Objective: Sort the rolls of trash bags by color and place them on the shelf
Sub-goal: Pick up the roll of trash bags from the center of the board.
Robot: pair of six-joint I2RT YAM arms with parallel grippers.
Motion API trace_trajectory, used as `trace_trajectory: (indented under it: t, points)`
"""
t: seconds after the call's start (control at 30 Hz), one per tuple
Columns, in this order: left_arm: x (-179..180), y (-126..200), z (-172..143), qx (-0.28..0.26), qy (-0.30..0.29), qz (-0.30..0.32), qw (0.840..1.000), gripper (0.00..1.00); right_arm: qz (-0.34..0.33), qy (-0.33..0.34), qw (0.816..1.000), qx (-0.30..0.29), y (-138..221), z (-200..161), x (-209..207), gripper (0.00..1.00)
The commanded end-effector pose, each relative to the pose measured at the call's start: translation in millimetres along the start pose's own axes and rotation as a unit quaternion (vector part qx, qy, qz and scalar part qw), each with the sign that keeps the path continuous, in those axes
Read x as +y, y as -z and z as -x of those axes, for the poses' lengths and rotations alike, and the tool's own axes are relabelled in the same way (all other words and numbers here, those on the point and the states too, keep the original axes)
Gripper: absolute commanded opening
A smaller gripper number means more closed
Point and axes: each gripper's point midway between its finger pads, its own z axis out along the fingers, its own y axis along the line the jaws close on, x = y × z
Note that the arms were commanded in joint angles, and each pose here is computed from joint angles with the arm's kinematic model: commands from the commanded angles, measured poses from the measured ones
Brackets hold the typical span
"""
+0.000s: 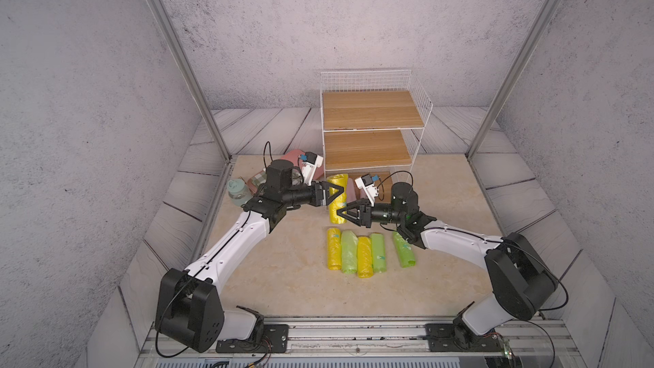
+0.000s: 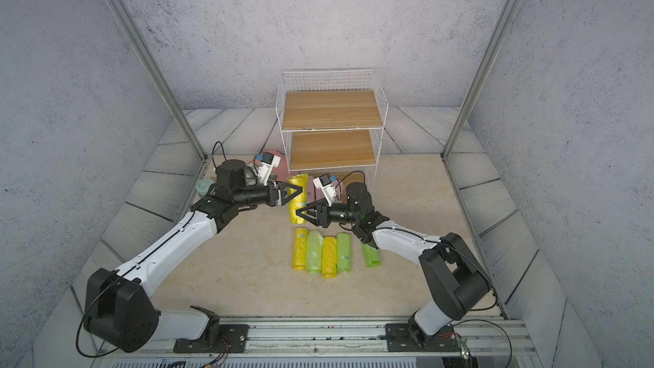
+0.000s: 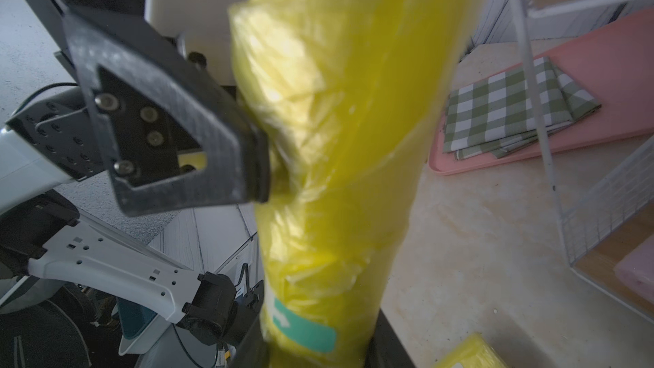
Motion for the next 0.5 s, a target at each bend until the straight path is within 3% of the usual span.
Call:
trace_trajectory:
  t: [0.0, 0.07, 0.2, 0.47]
  points:
    - [-10, 12, 13, -0.019, -0.026, 0.007, 0.999, 0.72, 0.002, 0.04, 0.999, -0.027, 11, 28, 18, 0.0]
    - [-9, 14, 14, -0.022, -0.028, 0.014, 0.999, 0.77, -0.004, 0.037, 0.999, -0.027, 13, 31, 17, 0.0]
    - [-9, 20, 15, -0.028, -0.037, 0.027, 0.999, 0.97, -0.015, 0.038, 0.998, -0.039, 18, 40, 16, 0.0]
    - [-7, 30, 10, -0.027, -0.051, 0.054, 0.997, 0.97, -0.016, 0.01, 0.998, -0.057, 20, 64, 15, 0.0]
